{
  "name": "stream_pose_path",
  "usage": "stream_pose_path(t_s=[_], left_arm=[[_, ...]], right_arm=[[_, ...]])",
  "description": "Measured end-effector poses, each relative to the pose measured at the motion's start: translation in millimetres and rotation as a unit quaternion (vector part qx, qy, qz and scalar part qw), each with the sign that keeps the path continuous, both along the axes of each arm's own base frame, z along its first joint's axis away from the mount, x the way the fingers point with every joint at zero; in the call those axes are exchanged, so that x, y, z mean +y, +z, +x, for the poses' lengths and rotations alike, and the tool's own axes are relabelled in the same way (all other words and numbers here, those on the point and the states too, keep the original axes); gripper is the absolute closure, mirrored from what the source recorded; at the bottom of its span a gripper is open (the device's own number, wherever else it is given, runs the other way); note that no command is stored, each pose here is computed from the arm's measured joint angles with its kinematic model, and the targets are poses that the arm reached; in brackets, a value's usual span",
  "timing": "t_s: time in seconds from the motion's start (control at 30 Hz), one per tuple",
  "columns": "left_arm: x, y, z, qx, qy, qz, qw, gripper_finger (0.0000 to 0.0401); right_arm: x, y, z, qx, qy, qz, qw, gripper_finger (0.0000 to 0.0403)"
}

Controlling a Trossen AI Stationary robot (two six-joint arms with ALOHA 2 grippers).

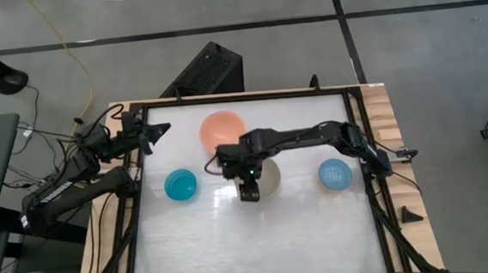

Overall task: Nest bowls inside each other
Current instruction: Stack the off white bowl on the pink bowl

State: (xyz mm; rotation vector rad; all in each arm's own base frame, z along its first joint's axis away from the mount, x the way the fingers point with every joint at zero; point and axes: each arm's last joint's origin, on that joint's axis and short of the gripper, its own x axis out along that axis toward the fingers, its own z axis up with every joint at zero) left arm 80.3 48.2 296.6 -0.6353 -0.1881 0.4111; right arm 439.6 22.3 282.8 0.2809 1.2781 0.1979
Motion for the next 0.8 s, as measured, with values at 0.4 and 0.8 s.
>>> stream_pose_path(t_s=[0.4,0.8], left_arm=[[-2,0,1,0.001,-0.042,0.002,0.999,0.0401],[-4,0,2,0.003,-0.075,0.005,0.997,0.0401]], right_arm=[[30,-27,1,0.027,-0.083,-0.024,0.996,0.0188],[31,-94,-1,0.047,-0.155,0.012,0.987,0.0212]])
